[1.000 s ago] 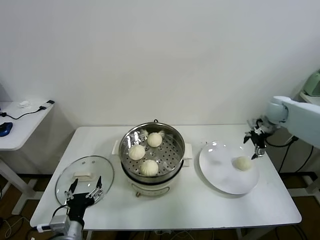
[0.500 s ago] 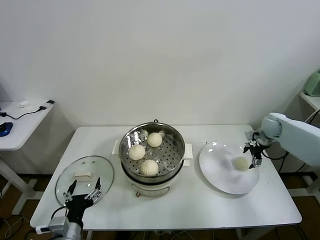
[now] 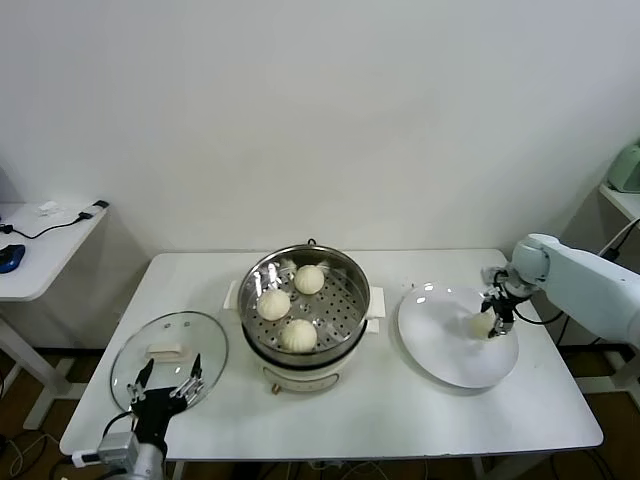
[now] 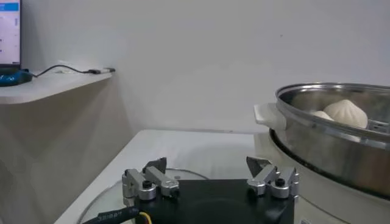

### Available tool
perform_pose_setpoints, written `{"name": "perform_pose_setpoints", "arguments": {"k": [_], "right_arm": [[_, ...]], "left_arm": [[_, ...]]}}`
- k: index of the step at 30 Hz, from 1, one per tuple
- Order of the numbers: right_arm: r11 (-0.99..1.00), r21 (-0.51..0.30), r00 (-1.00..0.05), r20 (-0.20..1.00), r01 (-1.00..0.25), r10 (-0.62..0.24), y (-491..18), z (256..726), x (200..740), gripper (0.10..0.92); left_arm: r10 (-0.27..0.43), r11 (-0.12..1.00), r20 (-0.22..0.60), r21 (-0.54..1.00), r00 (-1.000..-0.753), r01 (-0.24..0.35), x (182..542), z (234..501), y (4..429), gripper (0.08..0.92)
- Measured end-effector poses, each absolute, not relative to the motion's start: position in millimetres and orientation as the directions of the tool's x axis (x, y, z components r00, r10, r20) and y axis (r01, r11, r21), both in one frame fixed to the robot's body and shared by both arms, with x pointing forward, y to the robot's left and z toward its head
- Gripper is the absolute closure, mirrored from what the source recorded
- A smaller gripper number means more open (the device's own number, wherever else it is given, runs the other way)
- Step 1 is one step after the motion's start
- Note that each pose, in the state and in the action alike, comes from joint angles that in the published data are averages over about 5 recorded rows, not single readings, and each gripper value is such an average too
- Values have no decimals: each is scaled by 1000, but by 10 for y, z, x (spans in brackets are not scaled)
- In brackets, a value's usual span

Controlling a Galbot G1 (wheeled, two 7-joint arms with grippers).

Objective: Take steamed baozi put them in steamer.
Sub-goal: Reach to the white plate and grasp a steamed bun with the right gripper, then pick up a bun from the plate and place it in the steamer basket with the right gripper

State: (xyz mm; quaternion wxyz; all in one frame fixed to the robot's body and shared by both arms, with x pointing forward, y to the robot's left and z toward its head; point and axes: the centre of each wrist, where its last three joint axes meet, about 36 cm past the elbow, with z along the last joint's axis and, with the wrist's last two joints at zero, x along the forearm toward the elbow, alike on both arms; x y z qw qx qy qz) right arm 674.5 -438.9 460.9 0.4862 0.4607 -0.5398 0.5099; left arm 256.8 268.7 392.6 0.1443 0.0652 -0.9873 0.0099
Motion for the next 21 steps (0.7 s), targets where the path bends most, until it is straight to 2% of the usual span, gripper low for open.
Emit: {"name": "perform_pose_setpoints", "arguments": {"k": [5,9,15,21], "right_arm": [[63,-117,-118,993,-991,-11,-4371,4740,6756,377],[61,-145,-147,988,-988,-36,-4271,5031,6788,377],[31,-197,-200,973,-980,-119,-3807,5794,6839,377],[0,-248,-240,940,-969,-241,-3074,6710,6748,377]], "left_arm": [[-124,991,284,-3,-951,-130,2569,3949,2675,177],[-119,992,282,-6,-952,-126,2574,3963,2661,177],[-108,993,278,-11,-954,-116,2581,3997,2633,177],[-103,994,273,-13,-956,-111,2583,4021,2619,177]]}}
